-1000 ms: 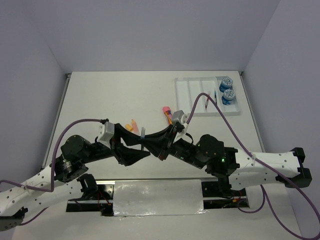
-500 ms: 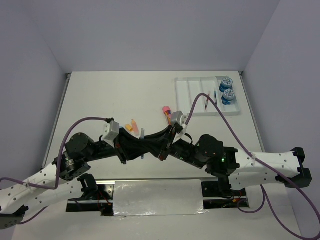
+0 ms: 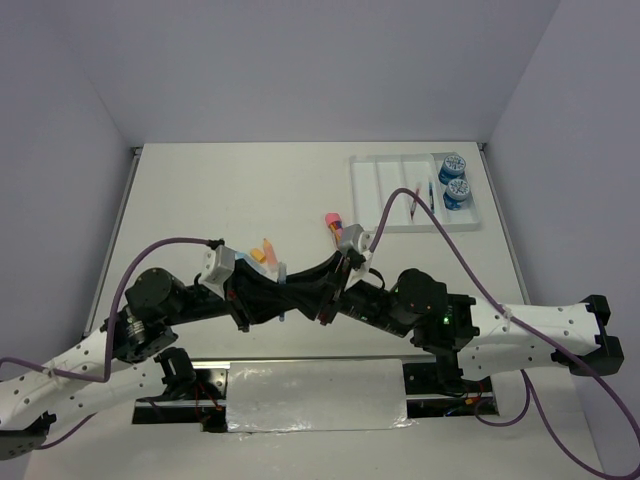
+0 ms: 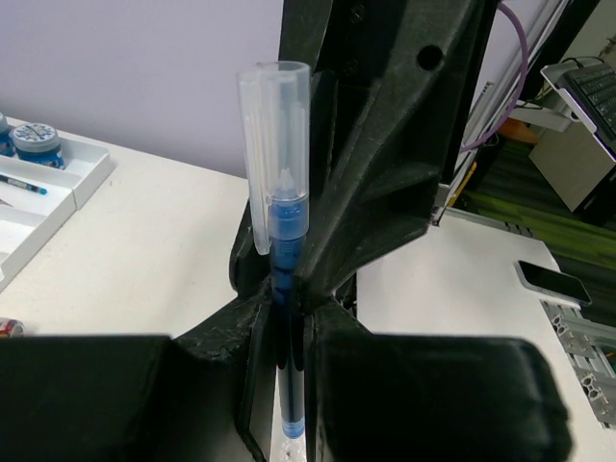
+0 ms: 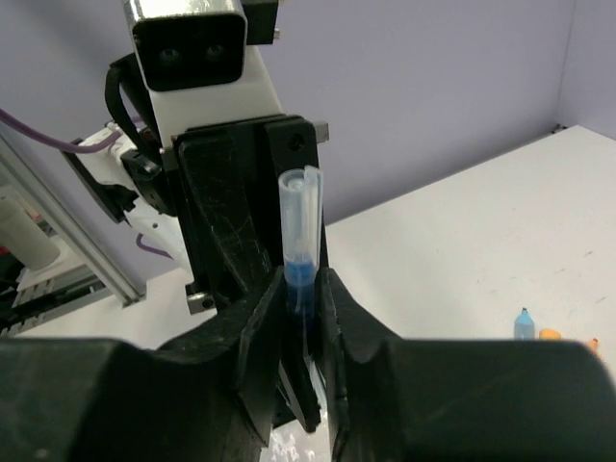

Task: Sort the stationery into containers
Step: Close the pen cap on the pen.

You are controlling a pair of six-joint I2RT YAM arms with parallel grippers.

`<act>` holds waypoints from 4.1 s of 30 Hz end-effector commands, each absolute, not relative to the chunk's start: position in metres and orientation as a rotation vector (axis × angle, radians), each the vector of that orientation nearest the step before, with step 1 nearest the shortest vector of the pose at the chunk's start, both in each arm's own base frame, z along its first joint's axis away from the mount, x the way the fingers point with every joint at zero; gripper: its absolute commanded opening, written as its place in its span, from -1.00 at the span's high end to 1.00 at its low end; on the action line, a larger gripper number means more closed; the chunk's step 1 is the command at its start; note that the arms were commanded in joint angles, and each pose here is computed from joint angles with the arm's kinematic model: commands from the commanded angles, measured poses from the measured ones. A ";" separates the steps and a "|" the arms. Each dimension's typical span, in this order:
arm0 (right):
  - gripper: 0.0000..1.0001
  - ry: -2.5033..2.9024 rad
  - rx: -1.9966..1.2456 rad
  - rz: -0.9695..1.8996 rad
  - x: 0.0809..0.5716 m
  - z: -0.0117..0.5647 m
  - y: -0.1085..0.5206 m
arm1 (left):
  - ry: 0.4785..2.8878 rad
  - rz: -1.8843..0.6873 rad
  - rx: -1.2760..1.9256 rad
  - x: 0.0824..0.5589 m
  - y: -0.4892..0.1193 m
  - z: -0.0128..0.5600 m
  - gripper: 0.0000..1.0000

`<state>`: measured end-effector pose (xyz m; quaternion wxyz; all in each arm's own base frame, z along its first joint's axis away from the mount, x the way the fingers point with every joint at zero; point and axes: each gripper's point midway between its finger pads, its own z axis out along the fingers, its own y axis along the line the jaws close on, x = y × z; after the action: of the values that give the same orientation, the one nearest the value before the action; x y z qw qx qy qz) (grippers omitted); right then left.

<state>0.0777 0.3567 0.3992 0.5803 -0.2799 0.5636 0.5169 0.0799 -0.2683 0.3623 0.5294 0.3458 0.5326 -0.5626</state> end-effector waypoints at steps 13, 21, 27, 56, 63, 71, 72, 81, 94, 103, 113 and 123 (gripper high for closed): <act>0.03 1.229 -0.626 1.275 0.069 0.431 0.337 | 1.154 -1.327 0.793 0.078 -0.258 0.387 1.00; 0.01 1.190 -0.604 1.289 0.067 0.470 0.318 | 1.160 -1.319 0.800 0.079 -0.259 0.377 1.00; -0.04 1.345 -0.560 1.147 0.092 0.468 0.335 | 1.173 -1.322 0.813 0.080 -0.264 0.376 1.00; -0.07 1.639 -0.430 1.006 0.116 0.427 0.360 | 1.281 -1.230 0.738 0.103 -0.262 0.363 1.00; -0.10 1.605 -0.420 1.018 0.116 0.437 0.355 | 1.286 -1.232 0.744 0.103 -0.263 0.362 1.00; 0.24 1.598 -0.408 1.009 0.118 0.439 0.352 | 1.292 -1.227 0.742 0.103 -0.263 0.361 1.00; 0.28 1.599 -0.410 1.009 0.118 0.438 0.351 | 1.291 -1.228 0.744 0.103 -0.263 0.361 1.00; 0.82 1.620 -0.456 1.006 0.115 0.420 0.361 | 1.283 -1.222 0.723 0.104 -0.260 0.369 1.00; 1.00 1.630 -0.520 1.115 0.096 0.321 0.368 | 1.095 -1.187 0.622 0.103 -0.235 0.442 1.00; 1.00 1.741 -0.580 1.080 0.091 0.260 0.378 | 0.974 -1.141 0.576 0.104 -0.223 0.490 1.00; 1.00 1.872 -0.641 1.075 0.084 0.184 0.382 | 0.876 -1.064 0.559 0.101 -0.205 0.541 1.00; 1.00 1.952 -0.696 1.103 0.069 0.130 0.389 | 0.821 -1.031 0.534 0.106 -0.204 0.581 1.00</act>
<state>0.1291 0.3771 0.3590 0.5581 -0.0438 0.5766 0.5951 0.1105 -0.2236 0.3082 0.4535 0.3760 0.7272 -0.3525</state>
